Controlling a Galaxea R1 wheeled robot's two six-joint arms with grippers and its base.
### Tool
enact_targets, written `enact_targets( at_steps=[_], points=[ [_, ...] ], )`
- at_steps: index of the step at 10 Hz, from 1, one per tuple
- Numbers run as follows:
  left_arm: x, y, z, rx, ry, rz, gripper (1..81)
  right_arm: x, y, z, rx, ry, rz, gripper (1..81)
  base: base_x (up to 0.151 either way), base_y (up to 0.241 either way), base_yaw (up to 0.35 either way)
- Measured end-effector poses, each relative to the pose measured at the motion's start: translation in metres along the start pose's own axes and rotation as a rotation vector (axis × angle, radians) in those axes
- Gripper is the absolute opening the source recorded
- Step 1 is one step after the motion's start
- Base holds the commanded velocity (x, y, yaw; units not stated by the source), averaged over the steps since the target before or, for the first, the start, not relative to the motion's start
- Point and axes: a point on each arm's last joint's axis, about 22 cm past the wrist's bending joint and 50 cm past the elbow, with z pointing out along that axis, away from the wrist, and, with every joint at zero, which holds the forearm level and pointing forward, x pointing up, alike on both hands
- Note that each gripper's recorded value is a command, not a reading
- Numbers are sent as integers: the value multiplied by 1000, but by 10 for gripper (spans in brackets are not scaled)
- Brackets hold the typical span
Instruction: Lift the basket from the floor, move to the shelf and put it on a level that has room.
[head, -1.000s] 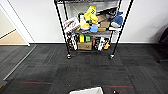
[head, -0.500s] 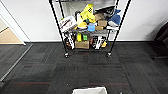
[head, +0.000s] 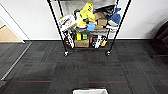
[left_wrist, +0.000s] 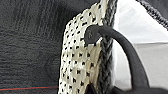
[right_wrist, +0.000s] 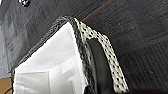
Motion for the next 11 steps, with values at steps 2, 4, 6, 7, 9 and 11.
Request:
enact_targets(
  at_steps=[2,4,6,7,9,11],
  points=[
    [-5,24,-21,-21,-14,13,10,-1,-11,-29,2,15,3,10,0,0,0],
    [-5,41,-42,-24,-9,30,10,-7,-27,-52,12,30,6,10,0,0,0],
    [-16,55,-61,-26,-29,39,10,-17,-36,-78,9,29,13,10,0,0,0],
    [-22,62,-70,-29,-30,40,10,-20,-41,-90,10,37,15,10,0,0,0],
    [-32,75,-88,-31,-34,46,10,-32,-51,-111,11,43,22,10,0,0,0],
    [-40,85,-107,-36,-37,45,10,-35,-65,-128,18,47,24,10,0,0,0]
  ],
)
